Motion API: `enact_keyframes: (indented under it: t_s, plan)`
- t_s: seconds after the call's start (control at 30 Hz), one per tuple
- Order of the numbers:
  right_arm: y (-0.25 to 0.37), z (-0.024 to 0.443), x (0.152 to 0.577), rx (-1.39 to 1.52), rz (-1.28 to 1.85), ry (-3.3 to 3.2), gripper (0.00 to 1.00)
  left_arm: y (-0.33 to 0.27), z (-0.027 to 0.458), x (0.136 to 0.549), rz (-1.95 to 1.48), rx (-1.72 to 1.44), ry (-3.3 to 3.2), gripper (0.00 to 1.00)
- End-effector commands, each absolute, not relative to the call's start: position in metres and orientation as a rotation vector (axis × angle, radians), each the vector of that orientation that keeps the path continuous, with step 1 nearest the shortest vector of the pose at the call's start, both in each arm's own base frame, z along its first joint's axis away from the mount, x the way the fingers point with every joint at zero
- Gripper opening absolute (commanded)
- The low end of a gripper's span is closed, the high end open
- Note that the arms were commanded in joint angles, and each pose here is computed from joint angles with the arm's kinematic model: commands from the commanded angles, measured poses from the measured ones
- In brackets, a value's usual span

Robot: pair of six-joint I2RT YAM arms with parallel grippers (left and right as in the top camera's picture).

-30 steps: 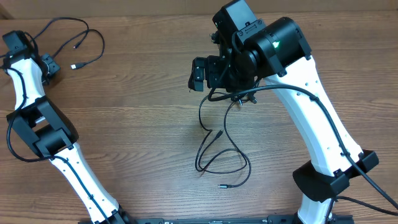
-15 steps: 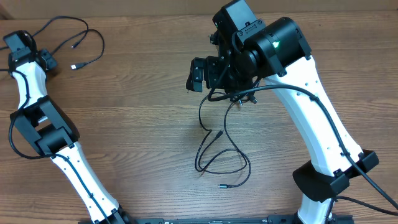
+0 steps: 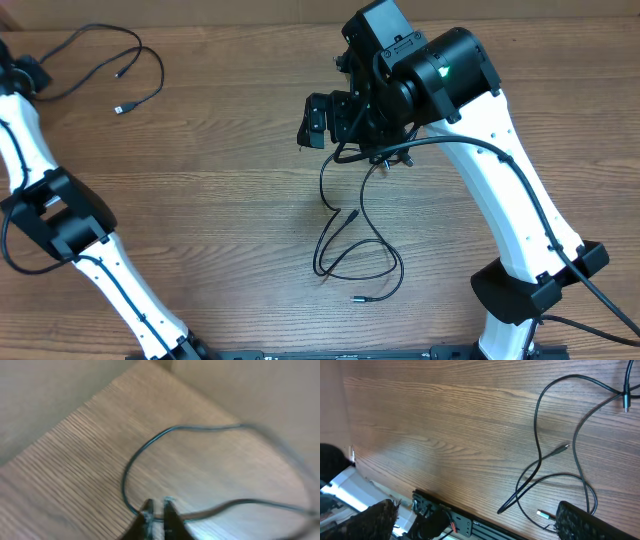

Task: Untangle cables
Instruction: 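Move the left gripper back to centre and grasp another cable strand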

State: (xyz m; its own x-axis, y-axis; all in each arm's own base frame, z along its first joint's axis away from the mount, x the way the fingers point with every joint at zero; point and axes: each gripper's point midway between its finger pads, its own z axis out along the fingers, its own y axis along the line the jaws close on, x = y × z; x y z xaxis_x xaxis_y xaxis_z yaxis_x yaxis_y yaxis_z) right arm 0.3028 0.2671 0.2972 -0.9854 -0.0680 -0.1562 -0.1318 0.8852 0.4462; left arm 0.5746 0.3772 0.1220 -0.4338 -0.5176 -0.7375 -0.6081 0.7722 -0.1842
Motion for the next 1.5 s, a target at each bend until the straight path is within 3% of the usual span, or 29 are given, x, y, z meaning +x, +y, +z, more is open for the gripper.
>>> enact_keyframes:
  t_s: [0.0,0.1,0.13,0.2,0.4,0.63,0.8,0.93,1.07,1.23,1.47]
  plan:
    - [0.267,0.304,0.299,-0.165,0.722,2.898,1.00,0.342,0.219,0.581,-0.108,-0.870,1.959,0.24]
    - [0.252,0.302,0.312,-0.108,0.663,2.884,1.00,0.289,0.250,0.578,-0.416,-0.764,1.990,0.57]
    - [0.244,0.301,0.318,-0.076,0.627,2.876,1.00,0.266,0.259,0.575,-0.548,-0.706,2.007,0.85]
    - [0.225,0.300,0.332,-0.004,0.578,2.862,1.00,0.228,0.271,0.568,-0.776,-0.610,2.025,0.99]
    - [0.168,0.300,0.364,0.172,0.535,2.825,1.00,0.114,0.267,0.542,-1.234,-0.376,2.152,1.00]
    - [0.133,0.300,0.378,0.236,0.508,2.800,1.00,0.001,0.192,0.497,-0.994,-0.240,2.713,1.00]
    - [0.131,0.301,0.378,0.018,0.466,2.787,1.00,-0.084,0.183,0.470,-0.984,0.007,2.880,0.95]
    - [0.113,0.307,0.381,0.127,0.447,2.765,1.00,-0.132,0.184,0.455,-0.957,0.104,2.936,0.96]
    - [0.072,0.323,0.381,0.254,0.408,2.700,1.00,-0.141,0.201,0.445,-0.783,0.091,2.955,1.00]
    - [0.024,0.343,0.364,0.397,0.370,2.620,1.00,-0.159,0.269,0.417,-0.721,0.228,2.808,1.00]
    - [0.007,0.306,0.328,0.481,0.343,2.745,1.00,-0.179,0.308,0.348,-0.621,0.380,2.777,1.00]
